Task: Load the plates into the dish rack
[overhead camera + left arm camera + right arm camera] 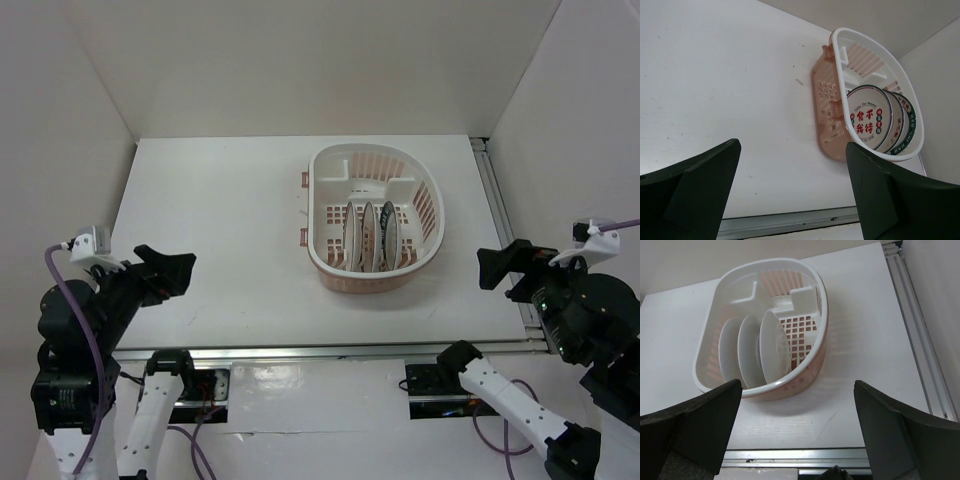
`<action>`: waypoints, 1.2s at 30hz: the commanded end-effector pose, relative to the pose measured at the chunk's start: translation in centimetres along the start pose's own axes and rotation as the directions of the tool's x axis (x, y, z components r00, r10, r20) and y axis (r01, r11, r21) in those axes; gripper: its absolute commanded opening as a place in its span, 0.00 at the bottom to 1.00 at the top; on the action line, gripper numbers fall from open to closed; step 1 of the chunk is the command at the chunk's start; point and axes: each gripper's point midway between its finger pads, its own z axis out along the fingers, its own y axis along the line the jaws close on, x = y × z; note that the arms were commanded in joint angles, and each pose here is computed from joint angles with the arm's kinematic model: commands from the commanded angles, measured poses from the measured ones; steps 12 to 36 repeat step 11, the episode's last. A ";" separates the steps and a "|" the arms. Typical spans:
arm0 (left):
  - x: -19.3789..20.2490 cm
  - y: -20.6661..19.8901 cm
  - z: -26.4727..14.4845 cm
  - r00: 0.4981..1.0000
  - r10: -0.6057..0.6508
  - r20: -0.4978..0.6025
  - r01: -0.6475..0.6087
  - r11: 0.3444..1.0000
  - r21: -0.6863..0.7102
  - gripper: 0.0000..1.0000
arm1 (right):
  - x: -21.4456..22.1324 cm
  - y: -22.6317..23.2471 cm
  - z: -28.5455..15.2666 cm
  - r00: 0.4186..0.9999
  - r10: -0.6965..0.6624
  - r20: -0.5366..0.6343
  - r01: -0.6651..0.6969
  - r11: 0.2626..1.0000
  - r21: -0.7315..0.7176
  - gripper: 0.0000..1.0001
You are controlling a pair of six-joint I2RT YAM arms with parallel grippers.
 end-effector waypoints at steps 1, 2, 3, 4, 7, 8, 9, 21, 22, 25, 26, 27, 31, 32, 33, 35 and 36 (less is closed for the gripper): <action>-0.5 0.2 -0.5 0.999 0.024 0.023 -0.023 1.000 -0.017 1.00 | 0.3 -0.1 -1.1 1.000 -0.009 0.000 0.009 1.000 -0.025 1.00; -0.5 0.2 -0.5 0.999 0.024 0.023 -0.023 1.000 -0.017 1.00 | 0.2 -0.3 -1.1 1.000 -0.006 0.003 0.006 1.000 -0.013 1.00; -0.3 0.4 -0.3 1.000 0.024 0.015 -0.023 0.999 -0.022 1.00 | 0.2 -0.4 -1.4 1.000 -0.002 0.010 0.003 1.000 -0.016 1.00; -0.3 0.4 -0.3 1.000 0.024 0.015 -0.023 0.999 -0.022 1.00 | 0.2 -0.4 -1.4 1.000 -0.002 0.011 0.003 1.000 -0.016 1.00; -0.3 0.6 -0.3 1.000 0.024 0.019 -0.023 0.999 -0.031 1.00 | 0.2 -0.4 -1.4 1.000 -0.002 0.011 0.003 1.000 -0.016 1.00; -0.4 0.5 -0.5 0.999 0.026 0.027 -0.025 0.999 -0.027 1.00 | -0.1 -0.4 -1.5 1.000 0.002 0.018 -0.001 1.000 -0.019 1.00; -0.2 0.8 -0.3 0.999 0.024 0.023 -0.023 0.999 -0.039 1.00 | -0.1 -0.4 -1.5 1.000 0.002 0.018 -0.001 1.000 -0.019 1.00; -0.2 0.8 -0.3 0.999 0.024 0.023 -0.023 0.999 -0.039 1.00 | -0.1 -0.5 -1.5 1.000 -0.002 0.014 0.002 1.000 -0.007 1.00; -0.2 0.8 -0.3 0.999 0.024 0.023 -0.023 0.999 -0.039 1.00 | -0.1 -0.5 -1.5 1.000 -0.002 0.014 0.002 1.000 -0.007 1.00; -0.2 0.8 -0.3 0.999 0.024 0.023 -0.023 0.999 -0.039 1.00 | -0.1 -0.5 -1.5 1.000 -0.002 0.014 0.002 1.000 -0.007 1.00; -0.2 0.8 -0.3 0.999 0.024 0.023 -0.023 0.999 -0.039 1.00 | -0.1 -0.5 -1.5 1.000 -0.002 0.014 0.002 1.000 -0.007 1.00; -0.2 0.8 -0.3 0.999 0.024 0.023 -0.023 0.999 -0.039 1.00 | -0.1 -0.5 -1.5 1.000 -0.002 0.014 0.002 1.000 -0.007 1.00; -0.2 0.8 -0.3 0.999 0.024 0.023 -0.023 0.999 -0.039 1.00 | -0.1 -0.5 -1.5 1.000 -0.002 0.014 0.002 1.000 -0.007 1.00; -0.2 0.8 -0.3 0.999 0.024 0.023 -0.023 0.999 -0.039 1.00 | -0.1 -0.5 -1.5 1.000 -0.002 0.014 0.002 1.000 -0.007 1.00; -0.2 0.8 -0.3 0.999 0.024 0.023 -0.023 0.999 -0.039 1.00 | -0.1 -0.5 -1.5 1.000 -0.002 0.014 0.002 1.000 -0.007 1.00; -0.2 0.8 -0.3 0.999 0.024 0.023 -0.023 0.999 -0.039 1.00 | -0.1 -0.5 -1.5 1.000 -0.002 0.014 0.002 1.000 -0.007 1.00; -0.2 0.8 -0.3 0.999 0.024 0.023 -0.023 0.999 -0.039 1.00 | -0.1 -0.5 -1.5 1.000 -0.002 0.014 0.002 1.000 -0.007 1.00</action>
